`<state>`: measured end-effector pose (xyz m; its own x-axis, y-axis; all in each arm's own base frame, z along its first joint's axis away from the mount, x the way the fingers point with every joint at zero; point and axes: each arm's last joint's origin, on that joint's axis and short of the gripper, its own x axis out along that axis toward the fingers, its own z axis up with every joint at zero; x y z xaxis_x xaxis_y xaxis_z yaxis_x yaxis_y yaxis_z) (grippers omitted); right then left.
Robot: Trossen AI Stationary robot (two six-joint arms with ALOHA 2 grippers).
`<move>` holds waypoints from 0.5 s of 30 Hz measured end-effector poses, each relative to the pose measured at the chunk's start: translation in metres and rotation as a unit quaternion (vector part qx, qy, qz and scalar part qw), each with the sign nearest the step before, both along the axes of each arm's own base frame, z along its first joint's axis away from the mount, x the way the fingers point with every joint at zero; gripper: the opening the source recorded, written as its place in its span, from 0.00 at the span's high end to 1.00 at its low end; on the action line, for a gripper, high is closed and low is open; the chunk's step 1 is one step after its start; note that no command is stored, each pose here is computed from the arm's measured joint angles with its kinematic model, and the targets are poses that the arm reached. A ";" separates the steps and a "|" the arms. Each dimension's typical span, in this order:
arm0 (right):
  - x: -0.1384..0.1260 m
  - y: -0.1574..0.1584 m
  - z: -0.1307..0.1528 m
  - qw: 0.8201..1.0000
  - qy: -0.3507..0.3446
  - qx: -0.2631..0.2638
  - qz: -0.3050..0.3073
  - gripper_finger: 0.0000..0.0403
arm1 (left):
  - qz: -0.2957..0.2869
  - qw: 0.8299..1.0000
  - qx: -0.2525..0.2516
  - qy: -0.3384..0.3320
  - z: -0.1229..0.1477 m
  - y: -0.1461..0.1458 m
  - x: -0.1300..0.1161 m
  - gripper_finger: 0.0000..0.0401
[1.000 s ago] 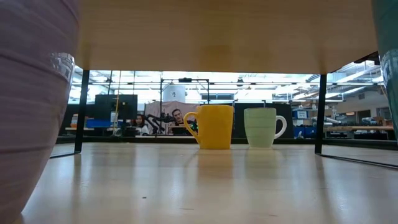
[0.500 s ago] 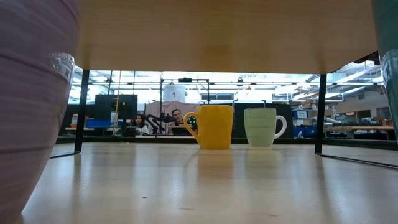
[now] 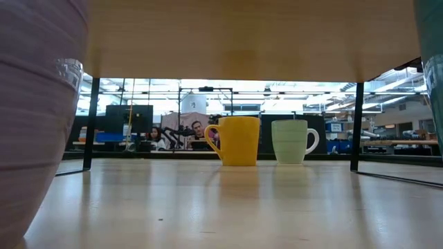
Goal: Place coffee mugs
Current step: Put the purple mug on the shelf
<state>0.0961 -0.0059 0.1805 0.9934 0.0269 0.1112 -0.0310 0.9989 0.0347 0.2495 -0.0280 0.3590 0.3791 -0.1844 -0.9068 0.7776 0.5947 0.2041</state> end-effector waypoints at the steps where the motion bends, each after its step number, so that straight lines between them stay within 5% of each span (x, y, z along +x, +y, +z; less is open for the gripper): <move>1: 0.000 0.000 0.000 1.000 0.001 0.000 0.000 0.60 | 0.000 1.000 0.000 0.004 -0.002 0.000 0.002 0.85; 15: 0.000 0.000 0.000 1.000 0.000 0.000 0.000 0.60 | 0.013 1.000 0.009 0.023 -0.009 0.001 0.008 0.82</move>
